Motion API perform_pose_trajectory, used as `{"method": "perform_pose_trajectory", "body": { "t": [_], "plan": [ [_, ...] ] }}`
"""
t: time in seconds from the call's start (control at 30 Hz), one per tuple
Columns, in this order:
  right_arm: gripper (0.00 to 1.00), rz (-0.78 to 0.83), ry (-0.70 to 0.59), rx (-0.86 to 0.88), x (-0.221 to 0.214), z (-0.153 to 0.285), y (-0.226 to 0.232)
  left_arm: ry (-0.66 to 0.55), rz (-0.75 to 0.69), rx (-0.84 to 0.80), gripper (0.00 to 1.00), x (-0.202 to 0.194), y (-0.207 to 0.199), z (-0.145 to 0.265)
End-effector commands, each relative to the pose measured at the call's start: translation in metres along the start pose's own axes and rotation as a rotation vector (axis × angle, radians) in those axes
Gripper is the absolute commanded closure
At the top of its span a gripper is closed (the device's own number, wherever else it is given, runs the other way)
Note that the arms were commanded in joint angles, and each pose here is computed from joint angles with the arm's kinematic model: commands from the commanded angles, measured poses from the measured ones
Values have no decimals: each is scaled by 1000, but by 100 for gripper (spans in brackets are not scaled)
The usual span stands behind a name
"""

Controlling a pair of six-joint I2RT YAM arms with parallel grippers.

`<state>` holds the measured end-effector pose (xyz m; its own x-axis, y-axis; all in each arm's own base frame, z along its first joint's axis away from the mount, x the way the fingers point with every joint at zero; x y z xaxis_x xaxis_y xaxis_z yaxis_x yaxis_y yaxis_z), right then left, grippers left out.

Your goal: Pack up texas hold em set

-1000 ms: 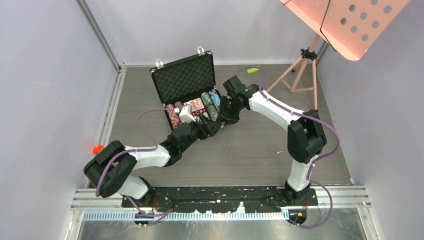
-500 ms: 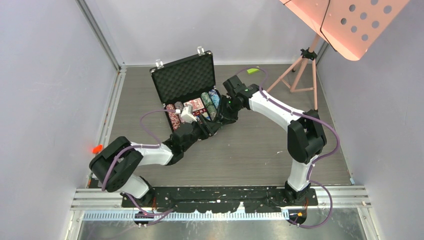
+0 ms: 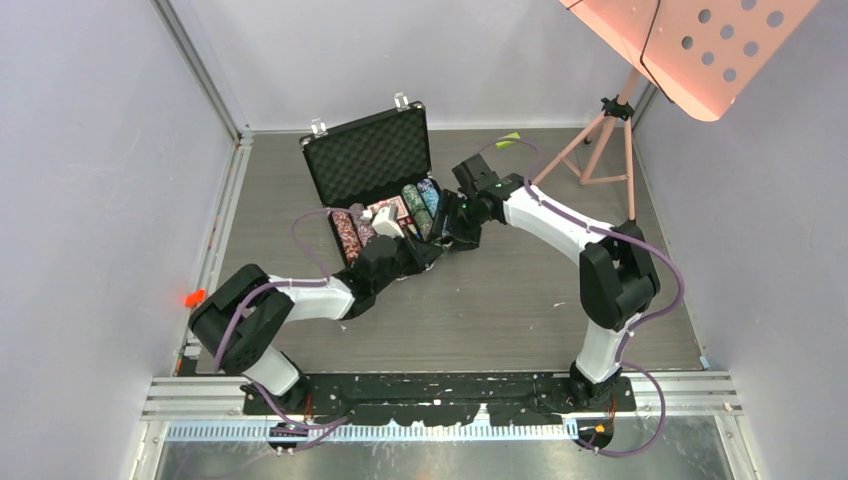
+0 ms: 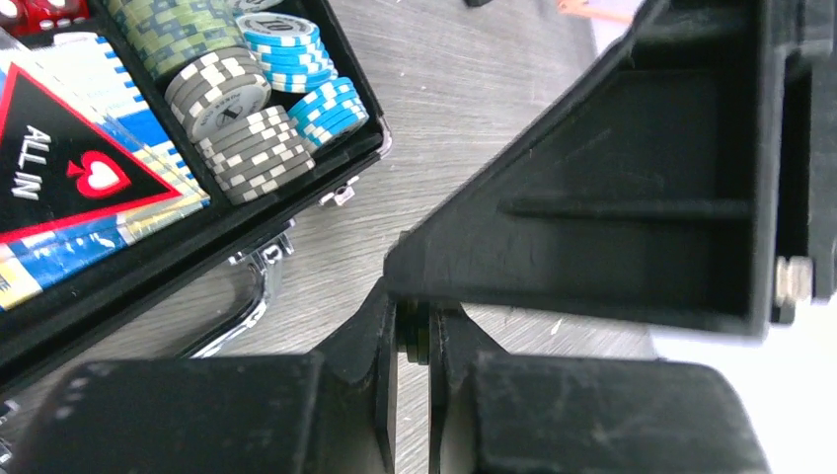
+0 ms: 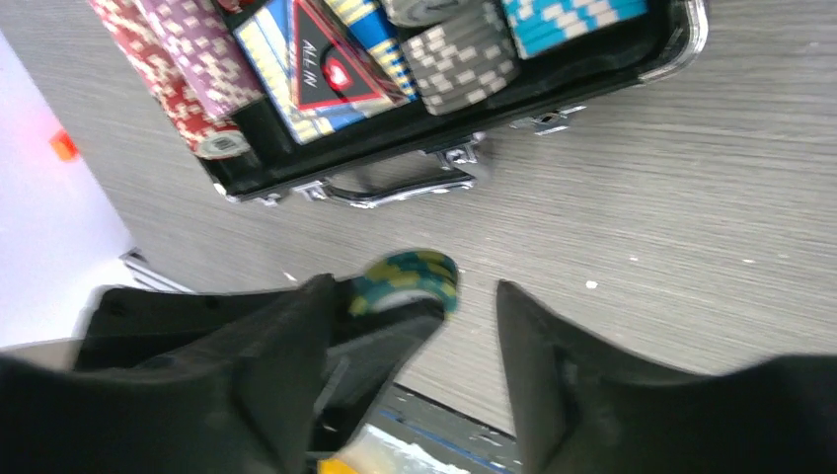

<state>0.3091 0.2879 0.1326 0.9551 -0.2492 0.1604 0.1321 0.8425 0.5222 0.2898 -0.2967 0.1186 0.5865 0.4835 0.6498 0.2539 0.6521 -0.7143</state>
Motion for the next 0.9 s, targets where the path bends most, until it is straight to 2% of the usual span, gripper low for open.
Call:
{"method": "perform_pose_trajectory", "body": {
  "t": [0.0,0.07,0.17,0.3,0.43,0.53,0.63,0.87],
  "plan": [
    [23,-46,-96,37,16,22,-10,49,-134,40,100,27,-9,-3],
    [14,-91,-151,68,28,29,-22,85,-197,72,100,33,-6,1],
    [13,-136,-287,112,46,55,-35,145,-325,140,100,45,0,7],
    [14,-159,-452,67,61,81,-73,272,-553,169,100,56,5,3],
    [15,-146,-496,62,62,95,-93,340,-829,161,100,73,6,-15],
    [16,-118,-508,52,61,105,-98,360,-1006,69,100,73,4,-23],
    [16,-99,-505,49,59,108,-99,370,-1100,44,100,81,8,-32],
    [17,-72,-501,67,55,113,-99,565,-1159,-49,100,78,26,-55]
  ]
}}
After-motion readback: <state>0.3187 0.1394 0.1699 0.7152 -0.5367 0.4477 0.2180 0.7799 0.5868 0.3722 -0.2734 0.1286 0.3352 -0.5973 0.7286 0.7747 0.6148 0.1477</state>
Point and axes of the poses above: each gripper's point midway between its finger pads, its own z axis back along the fingers, its own y axis along the line the jaws close on, x = y × z, the point moved 2 cm from there along z, back along the fingers, and after that the axes turned 3 degrees about -z, right-handed, at the moved point
